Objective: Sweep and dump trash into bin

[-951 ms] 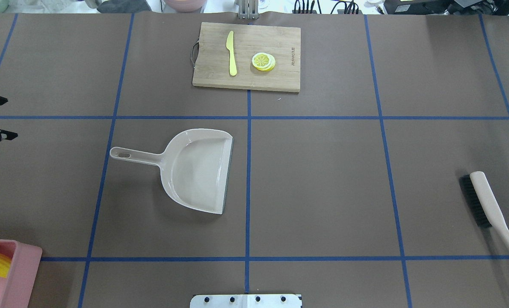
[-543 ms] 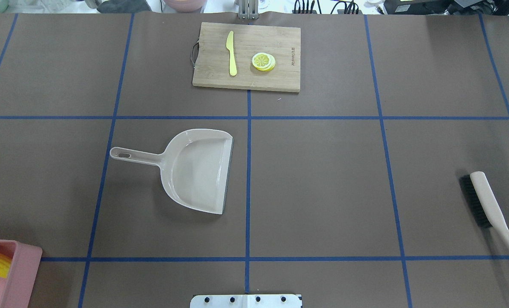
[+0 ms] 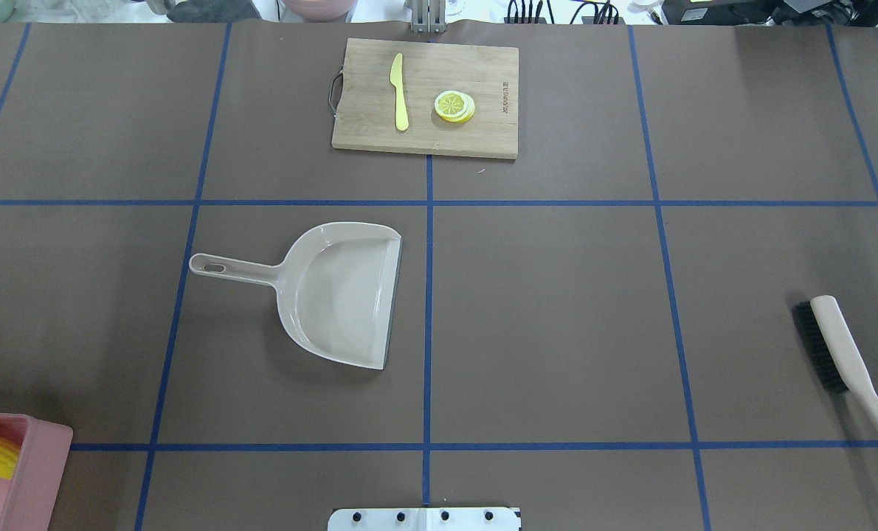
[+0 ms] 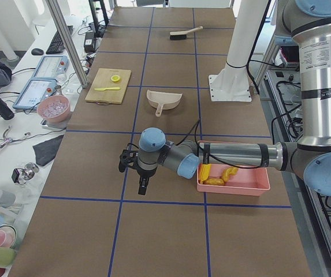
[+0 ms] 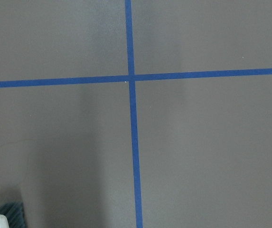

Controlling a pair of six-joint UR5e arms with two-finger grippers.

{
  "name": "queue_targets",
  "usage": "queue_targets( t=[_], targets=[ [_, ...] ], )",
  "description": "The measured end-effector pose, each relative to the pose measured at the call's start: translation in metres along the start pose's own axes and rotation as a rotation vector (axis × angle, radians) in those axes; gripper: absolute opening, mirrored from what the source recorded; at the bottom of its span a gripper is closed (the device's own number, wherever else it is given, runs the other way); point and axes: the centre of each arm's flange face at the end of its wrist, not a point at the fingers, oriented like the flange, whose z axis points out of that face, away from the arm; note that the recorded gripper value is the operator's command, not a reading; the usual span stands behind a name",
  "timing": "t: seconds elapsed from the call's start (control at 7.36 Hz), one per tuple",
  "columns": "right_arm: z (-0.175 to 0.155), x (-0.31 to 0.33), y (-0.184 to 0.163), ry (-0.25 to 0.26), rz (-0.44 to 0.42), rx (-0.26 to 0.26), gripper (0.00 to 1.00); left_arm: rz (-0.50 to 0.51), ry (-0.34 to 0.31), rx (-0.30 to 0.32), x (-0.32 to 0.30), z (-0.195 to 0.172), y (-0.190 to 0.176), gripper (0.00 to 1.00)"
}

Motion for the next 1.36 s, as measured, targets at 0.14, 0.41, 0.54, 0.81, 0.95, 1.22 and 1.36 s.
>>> queue_targets(
  t=[0.14, 0.41, 0.54, 0.81, 0.95, 1.22, 1.36],
  targets=[
    [0.0, 0.0, 0.0, 0.0, 0.0, 0.0, 1.0, -0.017, -0.008, 0.003, -0.007, -0.002, 0.002, 0.98],
    [0.0, 0.0, 0.0, 0.001, 0.0, 0.0, 1.0, -0.059, -0.017, -0.011, -0.018, -0.007, 0.009, 0.98],
    [0.0, 0.0, 0.0, 0.001, 0.0, 0.0, 1.0, -0.102, -0.02, -0.038, -0.017, -0.017, 0.008, 0.98],
    [0.0, 0.0, 0.0, 0.001, 0.001, 0.0, 1.0, -0.208, -0.034, -0.12, -0.003, -0.044, -0.017, 0.98],
    [0.0, 0.0, 0.0, 0.001, 0.002, 0.0, 1.0, -0.231, -0.037, -0.14, 0.001, -0.051, -0.025, 0.98],
    [0.0, 0.0, 0.0, 0.001, 0.002, -0.001, 1.0, -0.222, -0.03, -0.143, 0.005, -0.054, -0.03, 0.98],
    [0.0, 0.0, 0.0, 0.001, 0.001, -0.001, 1.0, -0.171, -0.023, -0.135, 0.005, -0.053, -0.031, 0.98]
  ],
)
